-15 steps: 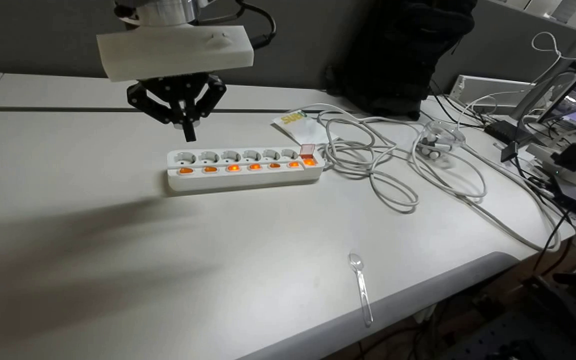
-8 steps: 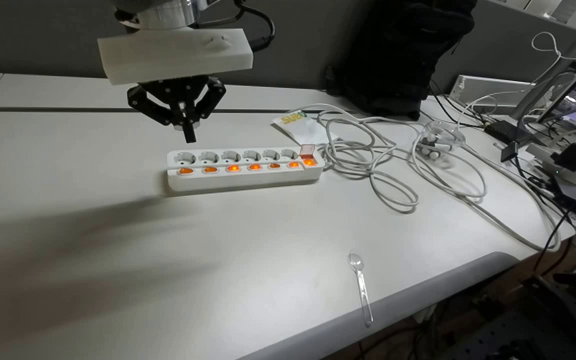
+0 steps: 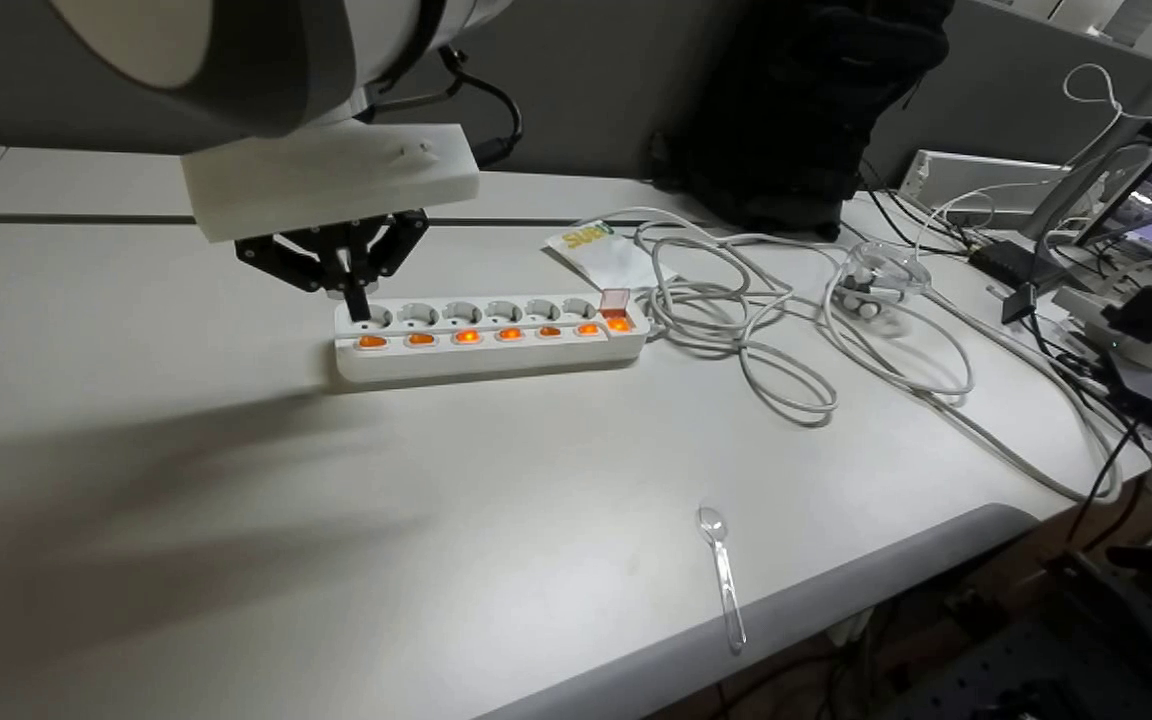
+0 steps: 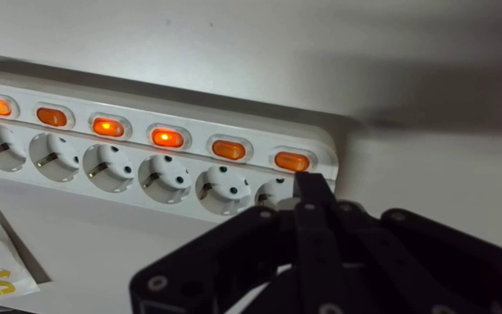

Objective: Turn off the first switch on the left

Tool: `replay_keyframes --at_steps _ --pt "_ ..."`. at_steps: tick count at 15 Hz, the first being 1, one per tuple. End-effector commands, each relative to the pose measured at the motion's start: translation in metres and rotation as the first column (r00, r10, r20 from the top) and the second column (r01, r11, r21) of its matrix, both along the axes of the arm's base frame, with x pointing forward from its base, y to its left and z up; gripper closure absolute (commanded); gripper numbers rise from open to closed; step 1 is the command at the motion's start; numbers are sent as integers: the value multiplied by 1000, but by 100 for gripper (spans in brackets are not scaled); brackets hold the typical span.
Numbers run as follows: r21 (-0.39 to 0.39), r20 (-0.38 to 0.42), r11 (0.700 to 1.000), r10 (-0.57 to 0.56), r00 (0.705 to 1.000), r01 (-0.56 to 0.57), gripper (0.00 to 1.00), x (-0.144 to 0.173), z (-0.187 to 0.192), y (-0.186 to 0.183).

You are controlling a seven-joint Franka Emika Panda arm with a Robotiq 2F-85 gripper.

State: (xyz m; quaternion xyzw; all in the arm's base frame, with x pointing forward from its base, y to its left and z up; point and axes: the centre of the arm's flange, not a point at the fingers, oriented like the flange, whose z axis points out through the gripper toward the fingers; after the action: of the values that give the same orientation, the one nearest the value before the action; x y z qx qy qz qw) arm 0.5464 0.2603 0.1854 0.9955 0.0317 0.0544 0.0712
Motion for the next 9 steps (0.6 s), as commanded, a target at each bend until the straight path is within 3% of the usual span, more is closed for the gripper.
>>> replay_keyframes --at_steps 1,9 --pt "18 16 1000 -22 1000 21 100 0 -10 -1" --pt "67 -2 996 -55 998 55 100 0 -27 -5"
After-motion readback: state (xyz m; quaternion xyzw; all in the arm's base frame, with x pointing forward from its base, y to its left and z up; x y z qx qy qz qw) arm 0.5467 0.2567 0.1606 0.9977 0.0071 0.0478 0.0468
